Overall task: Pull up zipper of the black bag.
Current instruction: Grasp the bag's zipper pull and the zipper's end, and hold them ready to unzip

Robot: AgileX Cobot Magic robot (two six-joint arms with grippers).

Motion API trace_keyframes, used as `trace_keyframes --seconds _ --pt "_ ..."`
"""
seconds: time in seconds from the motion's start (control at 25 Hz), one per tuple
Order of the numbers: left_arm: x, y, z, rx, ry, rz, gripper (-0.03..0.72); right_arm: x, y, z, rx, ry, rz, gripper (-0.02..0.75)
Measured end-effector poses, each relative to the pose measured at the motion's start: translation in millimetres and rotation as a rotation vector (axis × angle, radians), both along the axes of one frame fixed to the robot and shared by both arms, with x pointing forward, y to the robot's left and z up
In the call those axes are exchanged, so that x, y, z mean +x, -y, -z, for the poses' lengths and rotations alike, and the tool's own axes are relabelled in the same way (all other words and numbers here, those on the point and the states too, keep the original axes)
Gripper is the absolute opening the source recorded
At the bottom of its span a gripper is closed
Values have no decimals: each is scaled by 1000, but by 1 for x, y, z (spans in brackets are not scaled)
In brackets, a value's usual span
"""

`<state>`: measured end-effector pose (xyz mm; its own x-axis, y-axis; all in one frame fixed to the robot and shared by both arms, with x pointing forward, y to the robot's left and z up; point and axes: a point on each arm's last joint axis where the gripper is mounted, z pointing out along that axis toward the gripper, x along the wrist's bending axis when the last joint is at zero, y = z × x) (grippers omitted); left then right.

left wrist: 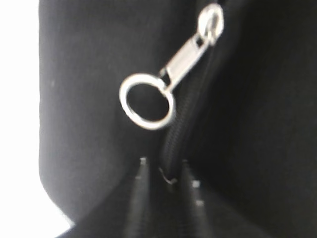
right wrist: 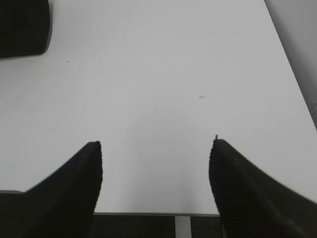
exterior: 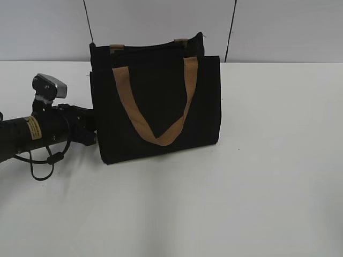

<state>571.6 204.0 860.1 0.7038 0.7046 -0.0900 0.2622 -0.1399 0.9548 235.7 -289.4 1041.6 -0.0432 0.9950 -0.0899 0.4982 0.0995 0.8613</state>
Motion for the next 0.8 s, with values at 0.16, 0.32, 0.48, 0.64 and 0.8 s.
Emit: trace_keyframes --seconds 0.16,0.32,0.48,0.64,0.8 --pt "2 -2 -1 -11 -1 -33 21 0 0 0 0 0 0 515" --pt "4 -3 -4 -18 6 -55 21 0 0 0 0 0 0 515" --pt "1 -5 -25 -11 49 -61 20 0 0 0 0 0 0 515" --pt "-8 -12 -50 11 73 -87 20 0 0 0 1 0 0 515" --pt "-15 -19 -75 64 90 -106 20 0 0 0 1 0 0 515"
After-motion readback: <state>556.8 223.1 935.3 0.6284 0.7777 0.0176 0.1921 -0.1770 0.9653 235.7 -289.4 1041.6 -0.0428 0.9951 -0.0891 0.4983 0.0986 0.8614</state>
